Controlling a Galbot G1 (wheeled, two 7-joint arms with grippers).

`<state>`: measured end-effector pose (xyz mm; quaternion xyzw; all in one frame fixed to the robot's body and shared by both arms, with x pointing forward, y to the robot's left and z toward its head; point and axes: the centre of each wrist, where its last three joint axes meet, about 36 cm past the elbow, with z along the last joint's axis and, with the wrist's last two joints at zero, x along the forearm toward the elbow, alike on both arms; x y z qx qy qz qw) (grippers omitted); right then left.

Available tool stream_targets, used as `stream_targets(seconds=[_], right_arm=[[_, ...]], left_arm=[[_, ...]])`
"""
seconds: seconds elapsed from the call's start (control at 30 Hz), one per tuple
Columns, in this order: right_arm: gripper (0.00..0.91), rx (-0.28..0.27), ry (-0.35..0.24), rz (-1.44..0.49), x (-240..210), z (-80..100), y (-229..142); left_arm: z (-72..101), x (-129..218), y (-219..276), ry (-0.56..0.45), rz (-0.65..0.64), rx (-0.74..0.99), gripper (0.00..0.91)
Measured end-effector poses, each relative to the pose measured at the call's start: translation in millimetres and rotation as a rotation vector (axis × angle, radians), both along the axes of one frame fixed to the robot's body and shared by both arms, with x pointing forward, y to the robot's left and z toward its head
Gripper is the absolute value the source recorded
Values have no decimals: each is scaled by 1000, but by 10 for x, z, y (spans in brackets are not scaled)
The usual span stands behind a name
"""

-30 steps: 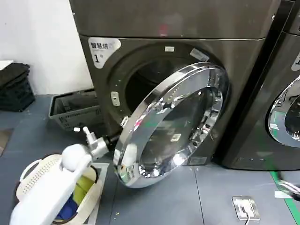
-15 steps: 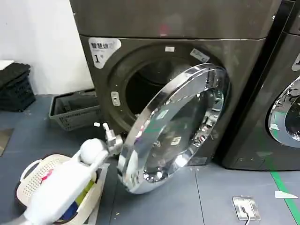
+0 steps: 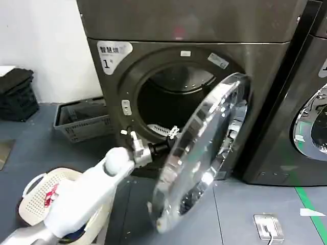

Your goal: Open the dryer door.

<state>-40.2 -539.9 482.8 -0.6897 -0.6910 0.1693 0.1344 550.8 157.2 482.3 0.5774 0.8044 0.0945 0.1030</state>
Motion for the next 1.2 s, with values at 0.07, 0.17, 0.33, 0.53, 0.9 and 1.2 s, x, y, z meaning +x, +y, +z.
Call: stream_targets(seconds=[0.07, 0.17, 0.33, 0.53, 0.9, 1.2], right_arm=[[907, -6, 3, -25, -57, 28, 2], [907, -33, 25, -70, -139, 68, -19], [907, -67, 58, -123, -297, 131, -49], [907, -114, 100, -191, -475, 209, -71], [907, -156, 112, -243, -627, 218, -92], [907, -169, 104, -234, -594, 250, -83]], left_arm=[[-7, 6, -90, 0, -17, 1, 907], [0, 24, -221, -4, -39, 3, 907], [0, 32, -437, -11, -74, 12, 907], [21, 42, -781, -22, -126, 19, 907], [55, 84, -1308, -33, -201, 28, 907], [104, 118, -1694, -48, -229, 32, 907]])
